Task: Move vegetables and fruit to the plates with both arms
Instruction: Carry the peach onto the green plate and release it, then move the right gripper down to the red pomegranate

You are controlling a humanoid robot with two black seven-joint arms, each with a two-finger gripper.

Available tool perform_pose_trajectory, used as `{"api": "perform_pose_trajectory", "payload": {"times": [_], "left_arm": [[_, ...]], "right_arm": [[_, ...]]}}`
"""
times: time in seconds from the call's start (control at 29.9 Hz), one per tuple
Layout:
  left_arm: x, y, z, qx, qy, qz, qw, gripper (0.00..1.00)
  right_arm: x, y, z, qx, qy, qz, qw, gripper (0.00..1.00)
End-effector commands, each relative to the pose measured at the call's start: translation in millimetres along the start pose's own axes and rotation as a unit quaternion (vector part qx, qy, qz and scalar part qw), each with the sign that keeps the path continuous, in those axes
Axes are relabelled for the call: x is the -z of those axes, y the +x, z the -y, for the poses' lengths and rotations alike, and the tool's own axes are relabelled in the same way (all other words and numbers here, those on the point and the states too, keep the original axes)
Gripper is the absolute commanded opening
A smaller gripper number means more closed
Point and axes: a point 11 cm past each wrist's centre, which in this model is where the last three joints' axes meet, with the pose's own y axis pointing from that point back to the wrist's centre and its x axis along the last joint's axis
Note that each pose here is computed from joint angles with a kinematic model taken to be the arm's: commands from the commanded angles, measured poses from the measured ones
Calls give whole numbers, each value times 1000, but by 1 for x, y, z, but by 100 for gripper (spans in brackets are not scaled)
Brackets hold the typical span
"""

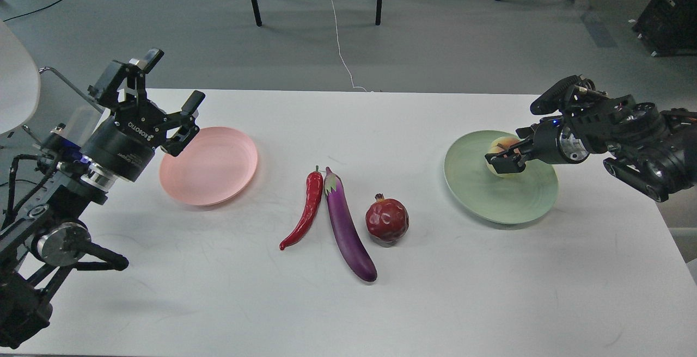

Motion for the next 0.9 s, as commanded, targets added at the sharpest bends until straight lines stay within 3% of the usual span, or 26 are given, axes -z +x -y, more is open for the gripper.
{"api": "perform_pose_trajectory", "payload": {"times": [0.0,0.17,0.33,0.54,0.87], "left_arm": [[0,0,0,0,0,0,1000,98],[0,0,0,0,0,1,1000,98],[0,0,0,0,1,1,1000,98],[-1,1,-1,0,2,2,1000,98],[-2,2,-1,0,2,4,1000,98]], "right_arm": [[-4,7,-5,-7,-4,0,1000,97],[9,51,-28,-54,31,0,998,97],[52,82,-49,-80,103,-16,991,97],[114,77,-47,-45,191,-26,980,97],[169,64,-22,2,246,-64,967,97]]}}
